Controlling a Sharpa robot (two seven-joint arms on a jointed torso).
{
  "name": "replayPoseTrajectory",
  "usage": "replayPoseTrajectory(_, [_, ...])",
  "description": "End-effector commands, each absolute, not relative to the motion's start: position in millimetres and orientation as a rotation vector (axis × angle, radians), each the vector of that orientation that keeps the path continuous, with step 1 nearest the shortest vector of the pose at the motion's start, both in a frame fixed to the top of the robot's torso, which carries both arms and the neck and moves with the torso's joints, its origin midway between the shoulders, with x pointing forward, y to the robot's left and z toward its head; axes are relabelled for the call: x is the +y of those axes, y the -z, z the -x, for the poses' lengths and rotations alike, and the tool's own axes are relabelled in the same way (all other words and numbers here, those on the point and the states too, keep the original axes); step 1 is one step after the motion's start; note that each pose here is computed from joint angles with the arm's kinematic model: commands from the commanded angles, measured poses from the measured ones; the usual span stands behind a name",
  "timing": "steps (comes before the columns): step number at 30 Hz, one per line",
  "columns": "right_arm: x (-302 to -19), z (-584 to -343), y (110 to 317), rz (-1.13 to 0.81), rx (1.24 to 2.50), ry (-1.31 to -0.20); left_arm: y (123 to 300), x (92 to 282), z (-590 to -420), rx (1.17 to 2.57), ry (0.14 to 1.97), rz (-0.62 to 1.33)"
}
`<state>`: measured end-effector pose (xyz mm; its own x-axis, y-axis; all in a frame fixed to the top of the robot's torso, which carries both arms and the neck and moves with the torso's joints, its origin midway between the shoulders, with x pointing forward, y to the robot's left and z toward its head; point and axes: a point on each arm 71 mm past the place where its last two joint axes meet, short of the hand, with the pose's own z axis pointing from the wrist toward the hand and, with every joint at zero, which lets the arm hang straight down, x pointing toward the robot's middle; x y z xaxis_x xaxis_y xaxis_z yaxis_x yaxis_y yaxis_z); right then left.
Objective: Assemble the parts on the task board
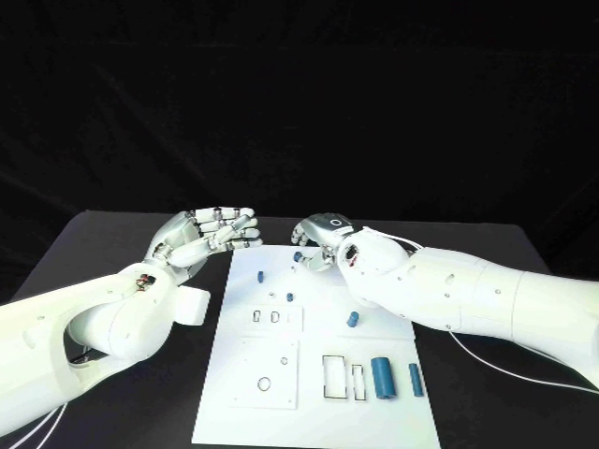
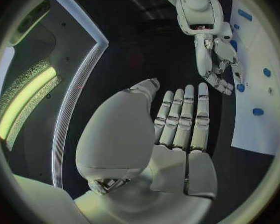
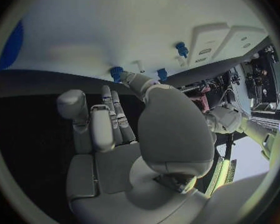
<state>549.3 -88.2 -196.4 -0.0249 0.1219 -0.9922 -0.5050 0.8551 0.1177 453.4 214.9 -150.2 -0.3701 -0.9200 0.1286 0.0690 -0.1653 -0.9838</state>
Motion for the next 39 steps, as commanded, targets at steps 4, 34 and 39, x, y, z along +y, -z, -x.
replayPoseTrajectory(4, [-103.4, -542.3, 190.6, 0.291, 1.491, -0.547, 148.6, 215.8, -453.7, 1.322, 1.659, 1.038])
replayPoseTrajectory(34, [-233.0, -531.9, 180.9, -0.067, 1.735, -0.48, 150.5, 221.4, -457.3, 1.319, 1.652, 1.043])
replayPoseTrajectory(39, [-232.6, -536.4, 185.4, -0.058, 1.746, -0.46, 150.8, 221.0, -457.8, 1.32, 1.653, 1.044])
